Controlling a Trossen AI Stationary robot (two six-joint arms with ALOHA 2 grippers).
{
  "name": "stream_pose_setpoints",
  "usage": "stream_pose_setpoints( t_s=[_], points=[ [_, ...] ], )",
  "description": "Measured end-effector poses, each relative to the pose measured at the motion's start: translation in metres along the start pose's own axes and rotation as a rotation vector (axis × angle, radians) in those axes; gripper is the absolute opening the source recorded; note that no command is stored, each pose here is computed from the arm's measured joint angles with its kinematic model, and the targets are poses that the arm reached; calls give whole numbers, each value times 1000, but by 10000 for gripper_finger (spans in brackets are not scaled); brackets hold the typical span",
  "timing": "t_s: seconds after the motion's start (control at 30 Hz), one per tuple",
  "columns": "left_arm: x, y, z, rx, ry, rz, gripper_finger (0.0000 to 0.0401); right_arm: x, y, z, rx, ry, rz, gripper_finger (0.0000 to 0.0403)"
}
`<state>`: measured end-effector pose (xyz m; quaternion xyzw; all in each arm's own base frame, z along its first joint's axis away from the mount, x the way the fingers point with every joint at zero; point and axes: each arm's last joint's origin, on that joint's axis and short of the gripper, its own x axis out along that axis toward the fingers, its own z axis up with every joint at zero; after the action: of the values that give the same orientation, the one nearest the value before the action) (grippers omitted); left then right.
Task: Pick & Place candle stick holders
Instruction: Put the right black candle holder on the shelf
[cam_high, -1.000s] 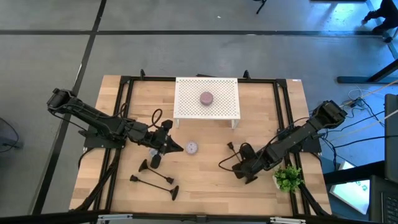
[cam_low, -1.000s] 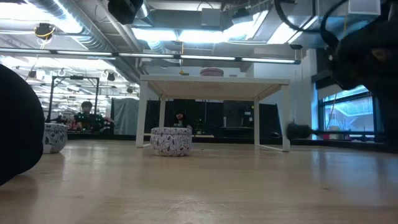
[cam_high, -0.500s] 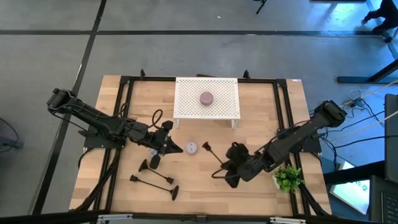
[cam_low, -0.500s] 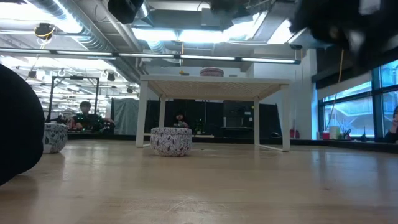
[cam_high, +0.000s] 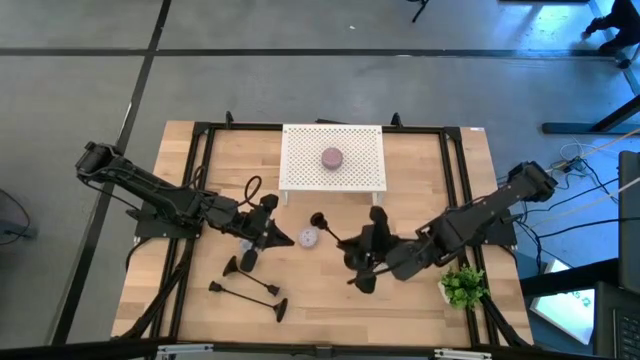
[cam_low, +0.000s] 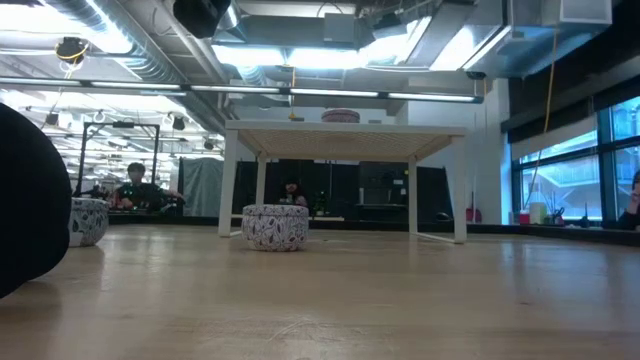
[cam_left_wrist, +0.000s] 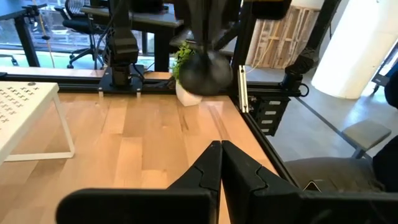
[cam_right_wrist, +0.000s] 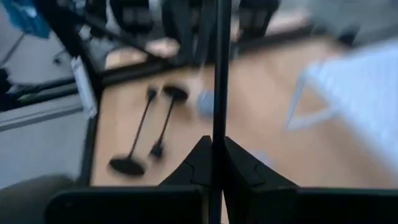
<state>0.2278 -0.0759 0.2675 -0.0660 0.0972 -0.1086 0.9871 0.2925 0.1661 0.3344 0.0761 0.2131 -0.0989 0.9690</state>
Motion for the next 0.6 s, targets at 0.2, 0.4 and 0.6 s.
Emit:
stream_pose_setpoints(
  t_s=[0.2, 0.4, 0.6],
  points=[
    [-1, -5, -1, 14, 1, -24, 5, -6, 3, 38, -134, -137, 95, 15],
    [-1, -9, 0, 14, -14, -36, 3, -13, -4, 72, -139, -208, 168, 15],
    [-2, -15, 2, 15, -39, -57, 3, -16, -12, 95, -206, -317, 145, 15]
  ],
)
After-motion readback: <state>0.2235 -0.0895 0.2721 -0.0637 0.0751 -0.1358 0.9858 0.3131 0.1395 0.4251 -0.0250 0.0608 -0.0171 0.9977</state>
